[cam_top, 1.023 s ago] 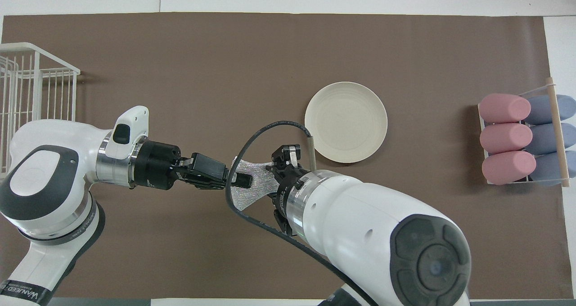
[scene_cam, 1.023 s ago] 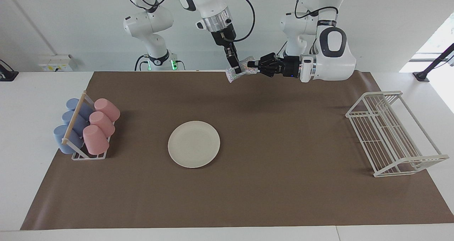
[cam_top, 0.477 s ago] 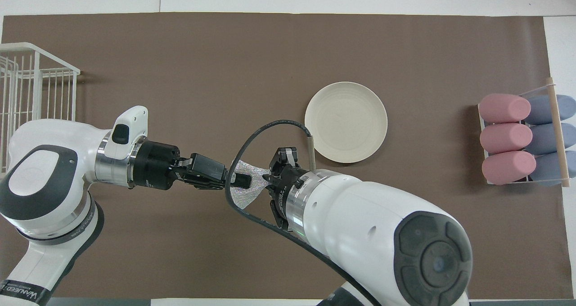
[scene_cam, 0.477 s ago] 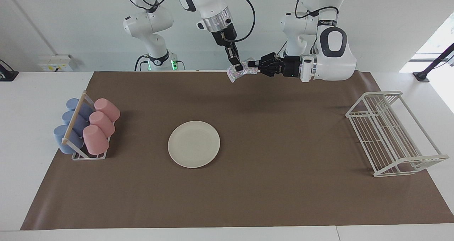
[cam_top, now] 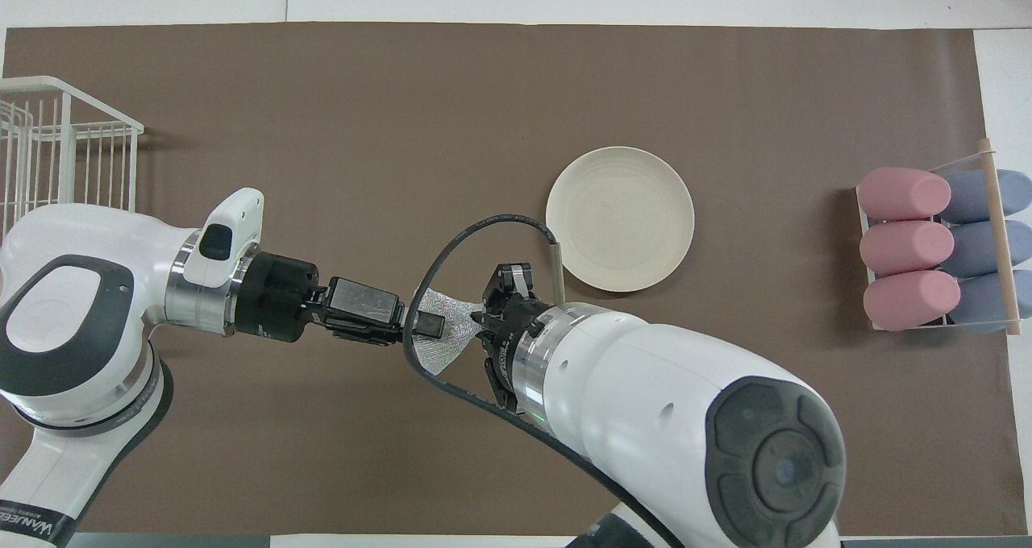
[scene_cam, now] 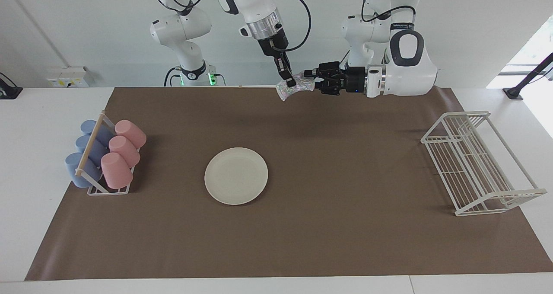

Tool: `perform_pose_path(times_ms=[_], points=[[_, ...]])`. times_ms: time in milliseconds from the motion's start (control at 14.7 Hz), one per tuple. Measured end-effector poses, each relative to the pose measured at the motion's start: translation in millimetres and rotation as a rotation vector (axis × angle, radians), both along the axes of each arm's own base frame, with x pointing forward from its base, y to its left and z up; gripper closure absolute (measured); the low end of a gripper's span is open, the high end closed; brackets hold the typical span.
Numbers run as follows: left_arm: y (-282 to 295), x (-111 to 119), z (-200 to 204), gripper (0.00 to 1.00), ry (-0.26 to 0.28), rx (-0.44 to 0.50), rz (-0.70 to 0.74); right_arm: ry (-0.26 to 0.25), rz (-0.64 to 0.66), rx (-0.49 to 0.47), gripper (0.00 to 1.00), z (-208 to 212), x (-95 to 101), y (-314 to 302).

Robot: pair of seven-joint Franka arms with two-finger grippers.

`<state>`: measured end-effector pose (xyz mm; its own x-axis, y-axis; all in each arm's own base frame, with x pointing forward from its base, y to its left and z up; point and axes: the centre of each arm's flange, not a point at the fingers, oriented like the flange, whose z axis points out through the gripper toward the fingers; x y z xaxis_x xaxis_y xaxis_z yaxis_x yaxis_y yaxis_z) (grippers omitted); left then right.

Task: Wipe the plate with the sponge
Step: 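Open the left gripper while the right gripper moves the sponge onto the plate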

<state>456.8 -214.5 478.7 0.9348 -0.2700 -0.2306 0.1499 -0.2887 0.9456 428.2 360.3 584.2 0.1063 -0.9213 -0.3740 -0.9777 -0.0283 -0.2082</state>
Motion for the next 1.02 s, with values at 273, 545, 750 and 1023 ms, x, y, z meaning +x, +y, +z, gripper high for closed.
perform_pose_path(times_ms=[273,545,750,1023], points=[[18,7,1,0.0,-0.027,0.071,-0.002,-0.018,0.138,-0.073,0.9,-13,19.0,-32],[48,14,-1,0.0,-0.068,0.219,-0.025,-0.019,0.266,-0.129,0.9,-71,45.8,-56],[83,20,-6,0.0,-0.098,0.349,-0.032,-0.014,0.258,-0.128,0.9,-135,69.3,-56],[114,26,-17,0.0,-0.159,0.553,-0.06,-0.034,0.294,-0.156,0.9,-196,86.1,-88]])
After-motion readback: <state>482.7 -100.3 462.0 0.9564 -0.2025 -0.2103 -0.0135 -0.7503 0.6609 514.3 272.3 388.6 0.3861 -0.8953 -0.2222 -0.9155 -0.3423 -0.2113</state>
